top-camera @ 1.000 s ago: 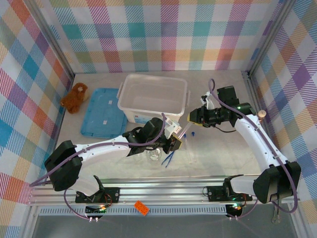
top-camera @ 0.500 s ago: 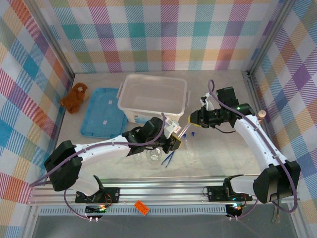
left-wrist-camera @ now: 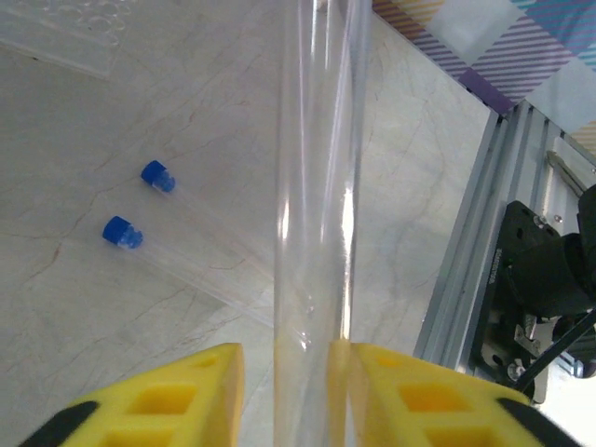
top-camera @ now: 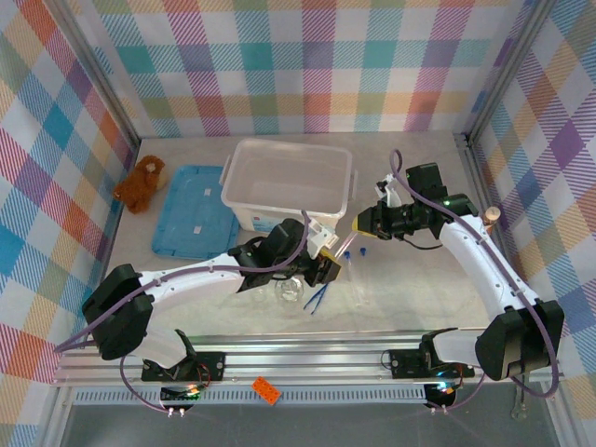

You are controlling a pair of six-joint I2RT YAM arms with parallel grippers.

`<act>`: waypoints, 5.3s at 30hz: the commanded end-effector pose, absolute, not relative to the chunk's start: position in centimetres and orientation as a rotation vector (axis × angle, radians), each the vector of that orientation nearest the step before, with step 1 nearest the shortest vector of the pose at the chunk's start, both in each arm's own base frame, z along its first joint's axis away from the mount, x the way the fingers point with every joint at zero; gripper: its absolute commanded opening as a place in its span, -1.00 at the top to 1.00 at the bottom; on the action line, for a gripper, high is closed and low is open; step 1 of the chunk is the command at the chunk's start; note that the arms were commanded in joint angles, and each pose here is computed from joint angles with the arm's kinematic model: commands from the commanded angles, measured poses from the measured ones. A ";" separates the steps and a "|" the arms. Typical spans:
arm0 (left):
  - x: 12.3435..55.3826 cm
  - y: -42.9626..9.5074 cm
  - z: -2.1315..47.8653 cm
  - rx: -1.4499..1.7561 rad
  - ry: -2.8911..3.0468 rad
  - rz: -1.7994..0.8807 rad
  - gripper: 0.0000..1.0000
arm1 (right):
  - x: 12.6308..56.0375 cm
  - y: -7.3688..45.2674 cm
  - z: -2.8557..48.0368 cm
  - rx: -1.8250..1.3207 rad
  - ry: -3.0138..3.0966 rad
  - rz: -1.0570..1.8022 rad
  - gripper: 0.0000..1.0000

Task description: Organize the chemistry lab equipment

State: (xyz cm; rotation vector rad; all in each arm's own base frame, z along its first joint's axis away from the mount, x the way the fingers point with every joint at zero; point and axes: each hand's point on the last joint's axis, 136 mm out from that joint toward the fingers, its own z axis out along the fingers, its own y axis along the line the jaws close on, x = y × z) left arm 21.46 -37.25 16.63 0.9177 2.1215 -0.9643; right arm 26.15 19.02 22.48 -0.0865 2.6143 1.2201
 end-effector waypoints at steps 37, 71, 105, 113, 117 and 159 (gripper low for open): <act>25.8 -29.0 16.7 0.560 2.215 -0.581 -0.98 | 36.4 10.3 28.1 0.121 2.240 0.127 0.64; 24.9 -26.8 15.9 0.516 2.264 -0.527 -0.96 | 43.8 11.3 21.0 0.147 2.206 -0.021 0.65; 24.7 -25.8 15.4 0.501 2.269 -0.496 -0.96 | 45.8 12.4 17.6 0.105 2.263 -0.051 0.42; 24.6 -25.9 15.3 0.499 2.271 -0.503 -0.96 | 45.4 12.7 19.6 0.107 2.228 -0.008 0.20; 24.6 -26.0 15.2 0.499 2.269 -0.507 -0.96 | 44.9 12.6 21.3 0.118 2.204 0.013 0.19; 24.1 -32.9 12.1 0.695 2.301 -0.474 -0.67 | 25.6 15.5 9.2 0.076 2.760 0.339 0.31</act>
